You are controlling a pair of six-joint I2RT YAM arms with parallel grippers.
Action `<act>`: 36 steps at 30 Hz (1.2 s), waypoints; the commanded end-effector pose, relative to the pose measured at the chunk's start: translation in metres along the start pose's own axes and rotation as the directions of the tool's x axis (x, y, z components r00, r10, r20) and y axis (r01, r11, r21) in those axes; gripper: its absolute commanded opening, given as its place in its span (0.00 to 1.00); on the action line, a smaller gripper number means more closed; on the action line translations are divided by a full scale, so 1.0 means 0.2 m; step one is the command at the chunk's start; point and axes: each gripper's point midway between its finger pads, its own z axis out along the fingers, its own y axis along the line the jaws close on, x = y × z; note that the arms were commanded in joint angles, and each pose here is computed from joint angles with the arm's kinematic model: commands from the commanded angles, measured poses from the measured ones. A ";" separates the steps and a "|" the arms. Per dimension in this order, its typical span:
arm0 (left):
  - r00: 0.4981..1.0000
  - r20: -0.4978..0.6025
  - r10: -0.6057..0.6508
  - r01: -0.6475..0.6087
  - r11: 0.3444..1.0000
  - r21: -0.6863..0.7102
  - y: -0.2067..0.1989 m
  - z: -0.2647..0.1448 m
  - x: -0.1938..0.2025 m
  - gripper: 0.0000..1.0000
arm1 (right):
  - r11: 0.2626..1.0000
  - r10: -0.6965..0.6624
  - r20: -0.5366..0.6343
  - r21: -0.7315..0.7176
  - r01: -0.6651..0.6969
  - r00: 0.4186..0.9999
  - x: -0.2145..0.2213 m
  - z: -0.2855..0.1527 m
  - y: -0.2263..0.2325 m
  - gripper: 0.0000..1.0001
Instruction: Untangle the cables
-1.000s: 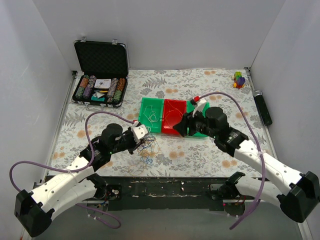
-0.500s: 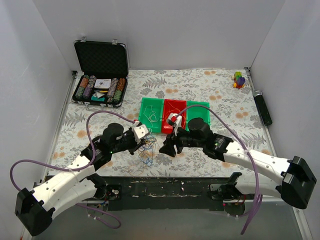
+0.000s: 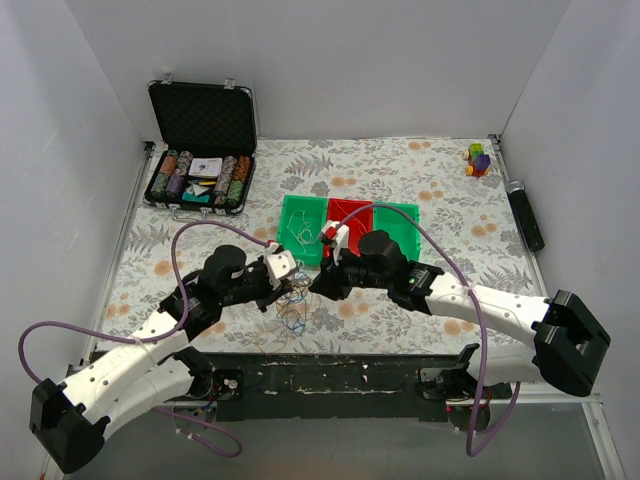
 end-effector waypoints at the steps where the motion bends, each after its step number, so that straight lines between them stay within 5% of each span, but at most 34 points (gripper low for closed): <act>1: 0.998 0.058 0.031 -0.030 1.000 -0.003 0.01 -0.04 -0.12 0.06 | 1.000 -0.022 0.085 -0.006 0.023 0.996 -0.16 0.02 0.02 0.27; 12: 0.998 0.059 0.030 -0.029 0.999 -0.017 0.03 -0.03 -0.11 0.06 | 0.999 0.008 0.075 0.032 -0.010 0.997 -0.05 -0.07 0.01 0.01; 21: 0.998 0.041 0.047 -0.046 0.998 -0.041 0.06 -0.03 -0.10 0.08 | 0.996 0.009 0.081 0.091 -0.017 0.997 -0.05 -0.13 -0.03 0.01; 23: 0.998 0.023 0.051 -0.050 0.997 -0.051 0.07 -0.02 -0.06 0.15 | 0.993 -0.016 0.105 0.121 0.003 0.994 -0.09 -0.18 -0.04 0.01; 27: 0.998 -0.007 0.055 -0.055 0.998 -0.038 0.05 -0.01 0.01 0.50 | 0.986 -0.059 0.149 0.162 0.035 0.987 -0.20 -0.28 -0.03 0.01; 36: 0.997 0.046 0.060 -0.058 0.997 -0.051 0.07 -0.08 -0.16 0.70 | 0.990 -0.081 0.133 0.123 0.065 0.988 -0.31 -0.29 0.03 0.01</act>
